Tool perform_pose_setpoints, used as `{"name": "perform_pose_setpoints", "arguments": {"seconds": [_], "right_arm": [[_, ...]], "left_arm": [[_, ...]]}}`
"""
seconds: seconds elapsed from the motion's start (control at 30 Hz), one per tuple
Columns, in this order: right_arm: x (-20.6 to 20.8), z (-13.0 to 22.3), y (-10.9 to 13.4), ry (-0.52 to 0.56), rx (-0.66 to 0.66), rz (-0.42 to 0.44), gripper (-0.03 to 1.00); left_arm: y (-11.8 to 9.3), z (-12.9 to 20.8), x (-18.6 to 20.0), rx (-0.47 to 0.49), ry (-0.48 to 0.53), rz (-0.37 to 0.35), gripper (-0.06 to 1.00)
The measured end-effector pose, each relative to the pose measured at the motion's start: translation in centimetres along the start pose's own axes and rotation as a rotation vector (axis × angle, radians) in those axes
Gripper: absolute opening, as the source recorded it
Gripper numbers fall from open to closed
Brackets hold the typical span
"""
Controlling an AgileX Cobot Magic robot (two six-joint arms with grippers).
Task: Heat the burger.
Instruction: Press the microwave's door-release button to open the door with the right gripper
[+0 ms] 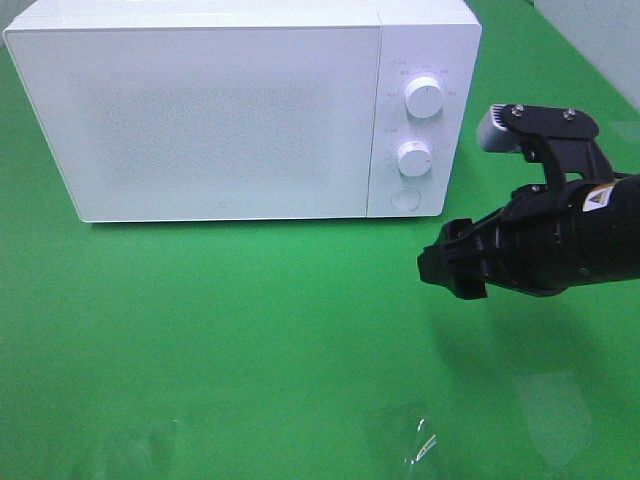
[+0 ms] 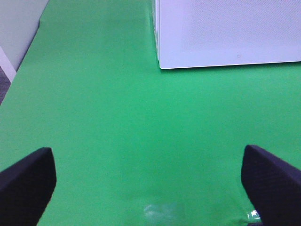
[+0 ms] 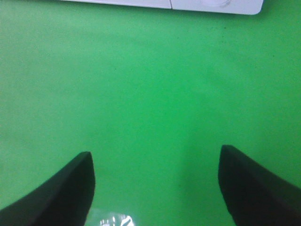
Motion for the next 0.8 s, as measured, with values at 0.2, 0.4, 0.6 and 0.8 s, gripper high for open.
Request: {"name": "perform_pose_setpoints", "arguments": {"seconds": [0.2, 0.4, 0.6, 0.8], "right_arm": [[4.2, 0.8, 0.8, 0.152, 0.171, -0.035, 0.69], [7.4, 0.8, 0.9, 0.207, 0.24, -0.035, 0.69], [11.2, 0.9, 1.2, 0.159, 0.266, -0.046, 0.69], [13.9, 1.3, 1.2, 0.116, 0.262, -0.047, 0.69]], "left_arm": [[0.0, 0.0, 0.0, 0.0, 0.0, 0.0, 0.99], [0.0, 0.0, 0.0, 0.0, 0.0, 0.0, 0.99], [0.0, 0.0, 0.0, 0.0, 0.0, 0.0, 0.99], [0.0, 0.0, 0.0, 0.0, 0.0, 0.0, 0.99]]}}
Point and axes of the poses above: a point on each arm's last joint axis where the gripper is mounted, x pointing back along that axis away from the gripper, y along the wrist's bending axis when the last joint is at zero, z = x × y, the point moved 8 cm from there along -x, pointing out along that axis toward the gripper, and after that the axes turned 3 degrees about -x, right-handed, at the moved point
